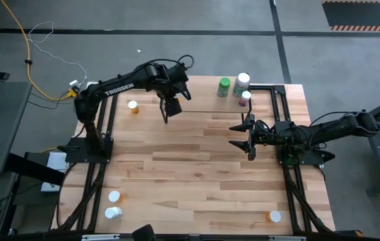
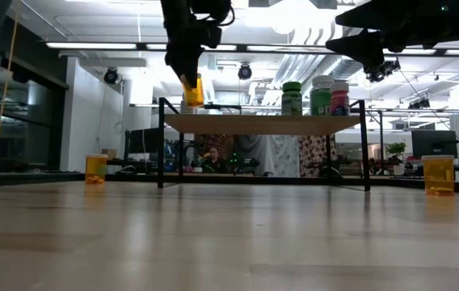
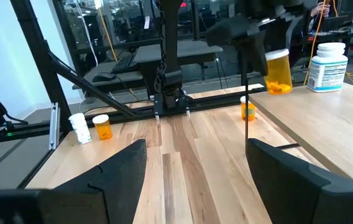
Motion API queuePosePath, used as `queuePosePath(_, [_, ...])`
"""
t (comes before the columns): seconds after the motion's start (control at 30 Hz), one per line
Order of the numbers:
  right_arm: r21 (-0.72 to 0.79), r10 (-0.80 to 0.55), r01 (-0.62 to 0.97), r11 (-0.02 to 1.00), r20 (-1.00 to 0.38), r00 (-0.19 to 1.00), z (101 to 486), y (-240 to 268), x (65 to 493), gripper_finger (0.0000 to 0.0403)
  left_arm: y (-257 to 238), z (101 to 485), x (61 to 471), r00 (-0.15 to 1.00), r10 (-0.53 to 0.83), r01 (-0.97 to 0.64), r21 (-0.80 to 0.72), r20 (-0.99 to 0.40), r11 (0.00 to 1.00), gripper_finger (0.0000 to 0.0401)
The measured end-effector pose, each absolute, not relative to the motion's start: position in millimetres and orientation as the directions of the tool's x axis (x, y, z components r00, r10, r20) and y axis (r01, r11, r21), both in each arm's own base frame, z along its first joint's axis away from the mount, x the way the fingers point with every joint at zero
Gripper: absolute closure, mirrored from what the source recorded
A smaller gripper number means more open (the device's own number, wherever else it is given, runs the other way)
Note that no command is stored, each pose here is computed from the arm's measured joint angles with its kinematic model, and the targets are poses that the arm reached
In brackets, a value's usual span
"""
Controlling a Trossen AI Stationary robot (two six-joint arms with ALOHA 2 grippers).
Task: Pick and place medicine bottles onto shelf by color
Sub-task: Put the orange pill bottle on the shelf
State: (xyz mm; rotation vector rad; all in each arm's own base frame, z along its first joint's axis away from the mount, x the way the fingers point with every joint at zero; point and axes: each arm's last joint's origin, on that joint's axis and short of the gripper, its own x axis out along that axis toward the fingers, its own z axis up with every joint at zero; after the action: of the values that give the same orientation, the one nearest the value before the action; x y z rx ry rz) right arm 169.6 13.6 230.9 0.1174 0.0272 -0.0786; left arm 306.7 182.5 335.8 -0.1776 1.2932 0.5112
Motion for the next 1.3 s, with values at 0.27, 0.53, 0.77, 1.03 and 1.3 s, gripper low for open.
queuePosePath(0.27, [0.121,-0.077,0.080,0.989,-0.035,0.996,230.6,13.6,169.6,0.0136,185.8,333.6,294.7,0.105,0.213,-0.464,0.142,-0.971,0.874,0.0205])
queuePosePath(0.53, [0.123,-0.077,0.081,0.989,-0.035,0.996,230.6,13.5,169.6,0.0136,187.4,333.8,296.3,0.160,0.169,-0.441,0.083,-0.973,0.894,0.0205])
queuePosePath(0.77, [0.123,-0.077,0.080,0.989,-0.035,0.996,230.6,13.6,169.6,0.0136,186.0,333.5,295.2,0.156,0.144,-0.441,0.061,-0.977,0.896,0.0205])
queuePosePath(1.03, [0.125,-0.077,0.080,0.989,-0.035,0.996,230.6,13.6,169.6,0.0136,189.9,322.7,301.6,0.130,0.128,-0.442,0.058,-0.983,0.895,0.0205])
queuePosePath(1.3, [0.123,-0.077,0.082,0.989,-0.042,0.996,229.9,13.5,169.5,0.0136,191.4,318.6,304.2,0.119,0.128,-0.428,0.065,-0.985,0.901,0.0205])
